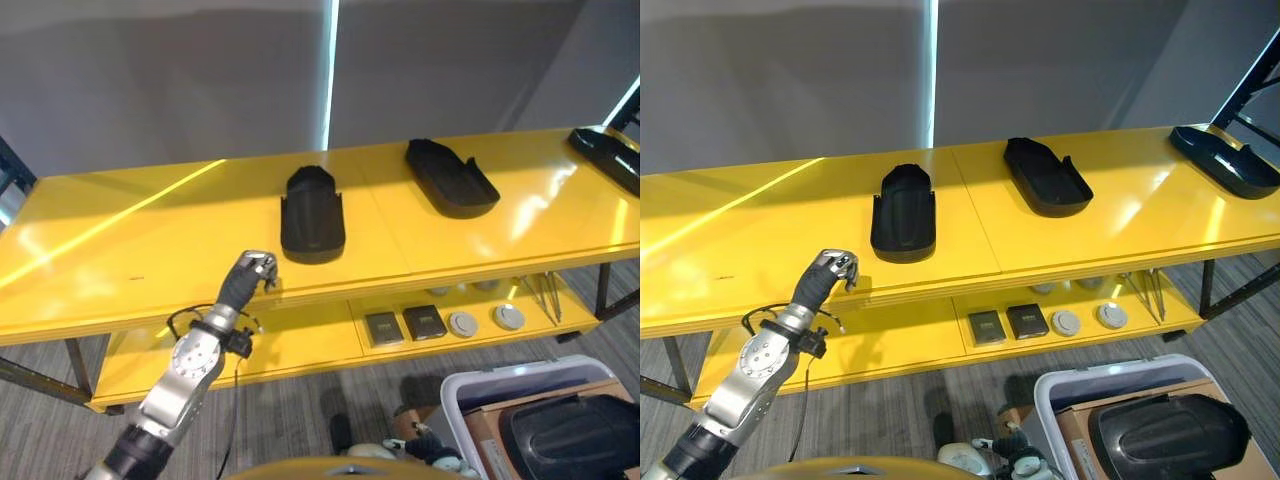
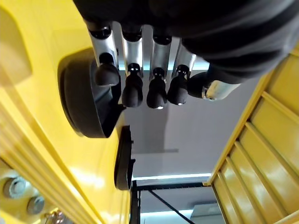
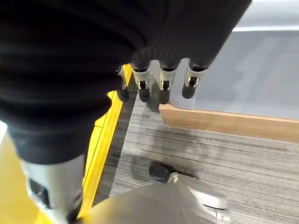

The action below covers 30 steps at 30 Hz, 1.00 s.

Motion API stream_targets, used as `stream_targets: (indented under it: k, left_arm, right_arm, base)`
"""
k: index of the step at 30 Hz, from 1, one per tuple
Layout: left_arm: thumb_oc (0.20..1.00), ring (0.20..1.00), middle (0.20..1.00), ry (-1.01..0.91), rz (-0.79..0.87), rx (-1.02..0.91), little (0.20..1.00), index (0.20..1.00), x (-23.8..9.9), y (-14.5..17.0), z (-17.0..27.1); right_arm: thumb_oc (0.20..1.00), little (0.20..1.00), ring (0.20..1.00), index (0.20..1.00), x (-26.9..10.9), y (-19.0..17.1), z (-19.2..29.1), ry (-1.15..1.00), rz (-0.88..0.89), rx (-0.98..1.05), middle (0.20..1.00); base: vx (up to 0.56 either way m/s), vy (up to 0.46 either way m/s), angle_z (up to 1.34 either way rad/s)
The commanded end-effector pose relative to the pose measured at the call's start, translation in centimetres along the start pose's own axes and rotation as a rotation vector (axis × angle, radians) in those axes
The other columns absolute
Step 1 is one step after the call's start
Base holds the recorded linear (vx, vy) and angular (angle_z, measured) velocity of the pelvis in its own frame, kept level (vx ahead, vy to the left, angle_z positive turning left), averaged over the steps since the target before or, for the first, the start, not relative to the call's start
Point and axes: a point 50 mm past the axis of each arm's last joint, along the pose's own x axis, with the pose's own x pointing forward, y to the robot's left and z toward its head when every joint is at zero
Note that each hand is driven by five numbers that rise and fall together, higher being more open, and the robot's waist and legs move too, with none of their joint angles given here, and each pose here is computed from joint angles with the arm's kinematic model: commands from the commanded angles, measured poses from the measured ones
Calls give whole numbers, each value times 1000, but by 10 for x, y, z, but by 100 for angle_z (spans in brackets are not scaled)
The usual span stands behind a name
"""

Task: Move parts from the plastic box to the shelf.

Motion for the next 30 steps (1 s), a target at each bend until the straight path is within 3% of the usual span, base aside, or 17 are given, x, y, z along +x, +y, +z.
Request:
stream_targets:
  k: [1,13,30]
  left_arm:
    - [200,200,200,-141,-25,4,200,200,22,-1,29]
    - [200,200,200,-149,43,15,200,200,66,-5,35]
    - [200,200,200,-250,208,73,200,200,91,16,64]
  right_arm:
    - [1000,1000,1000,1000,3,6,12,-23,16,3,1000]
    - [1000,1000,1000,1000,-2,-8,-21,109,-60,75,1000]
    - [1000,1000,1000,1000,4,-12,12,-18,-83,80,1000]
  base:
    - [-16,-17,-18]
    - [-7,-7,-7]
    - [0,-1,-2]
